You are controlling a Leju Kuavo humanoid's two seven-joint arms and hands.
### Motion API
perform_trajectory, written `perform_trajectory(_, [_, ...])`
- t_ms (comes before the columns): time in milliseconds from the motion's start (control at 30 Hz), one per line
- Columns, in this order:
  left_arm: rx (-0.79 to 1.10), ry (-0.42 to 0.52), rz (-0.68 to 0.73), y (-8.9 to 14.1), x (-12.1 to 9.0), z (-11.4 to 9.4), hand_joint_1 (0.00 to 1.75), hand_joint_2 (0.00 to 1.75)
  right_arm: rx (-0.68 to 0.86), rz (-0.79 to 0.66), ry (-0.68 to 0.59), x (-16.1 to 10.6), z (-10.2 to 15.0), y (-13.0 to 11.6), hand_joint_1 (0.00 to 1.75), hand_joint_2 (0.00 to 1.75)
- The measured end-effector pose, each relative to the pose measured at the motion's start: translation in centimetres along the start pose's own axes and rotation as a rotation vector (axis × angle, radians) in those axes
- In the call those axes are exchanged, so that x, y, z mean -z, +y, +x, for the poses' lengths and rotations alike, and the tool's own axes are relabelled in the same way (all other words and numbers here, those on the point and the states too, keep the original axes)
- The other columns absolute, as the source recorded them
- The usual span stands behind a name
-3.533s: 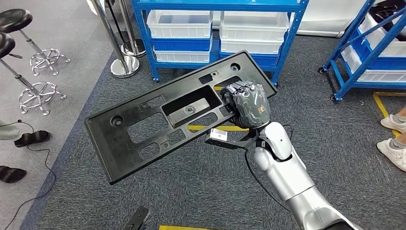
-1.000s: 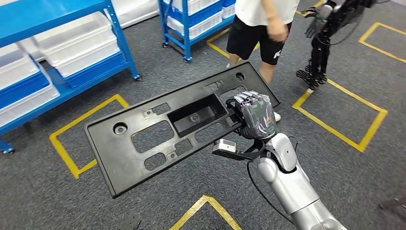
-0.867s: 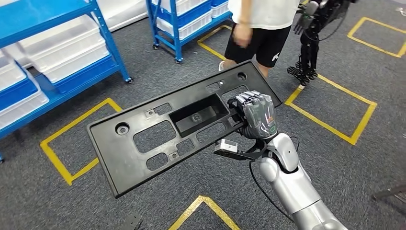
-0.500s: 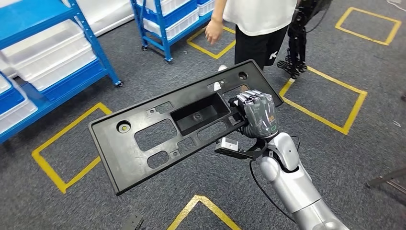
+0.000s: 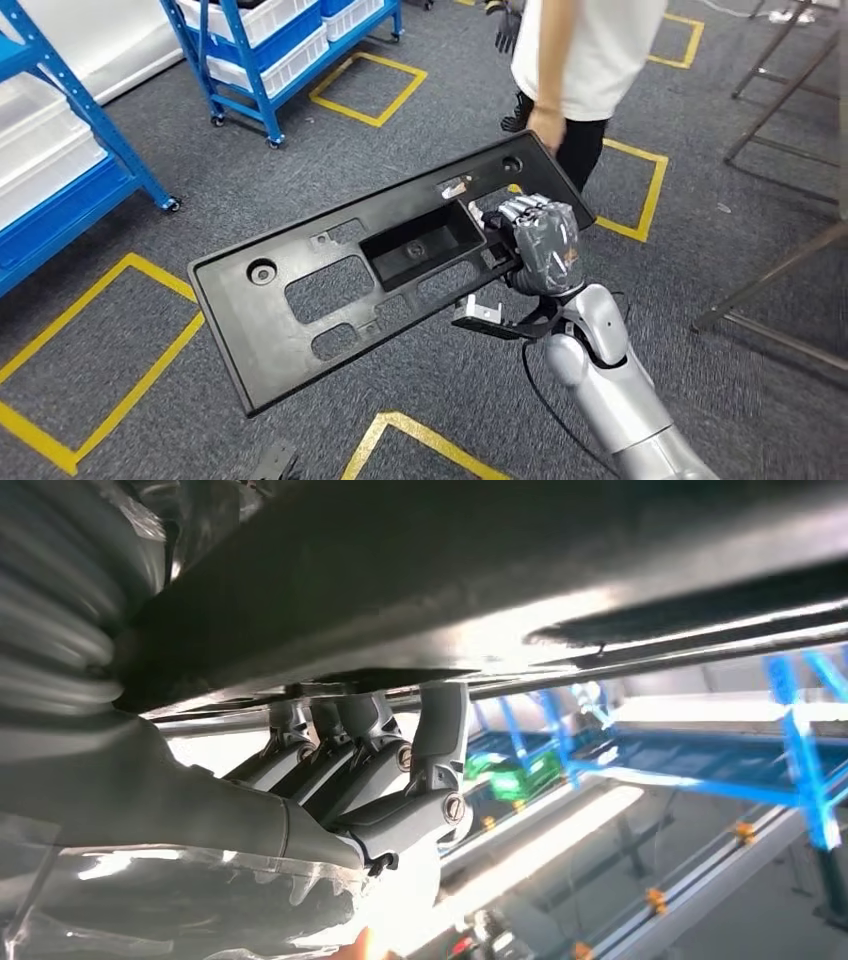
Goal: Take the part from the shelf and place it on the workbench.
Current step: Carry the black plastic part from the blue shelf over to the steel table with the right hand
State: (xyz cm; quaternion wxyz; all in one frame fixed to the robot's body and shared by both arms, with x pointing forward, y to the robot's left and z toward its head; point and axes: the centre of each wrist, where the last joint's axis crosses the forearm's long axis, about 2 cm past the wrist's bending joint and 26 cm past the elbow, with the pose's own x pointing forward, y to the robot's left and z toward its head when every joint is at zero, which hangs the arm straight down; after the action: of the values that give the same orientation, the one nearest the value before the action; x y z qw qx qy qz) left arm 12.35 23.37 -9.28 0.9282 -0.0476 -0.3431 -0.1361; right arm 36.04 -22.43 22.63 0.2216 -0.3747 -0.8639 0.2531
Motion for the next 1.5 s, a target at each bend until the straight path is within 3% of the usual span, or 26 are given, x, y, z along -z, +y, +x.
perform_trajectory(1500, [0.009,-0.021,-0.022,-0.30,0.21,0.51,0.00,1.75,-0.015,-0.029,0.008,0.49,-0.40,-0.70,1.75,1.75])
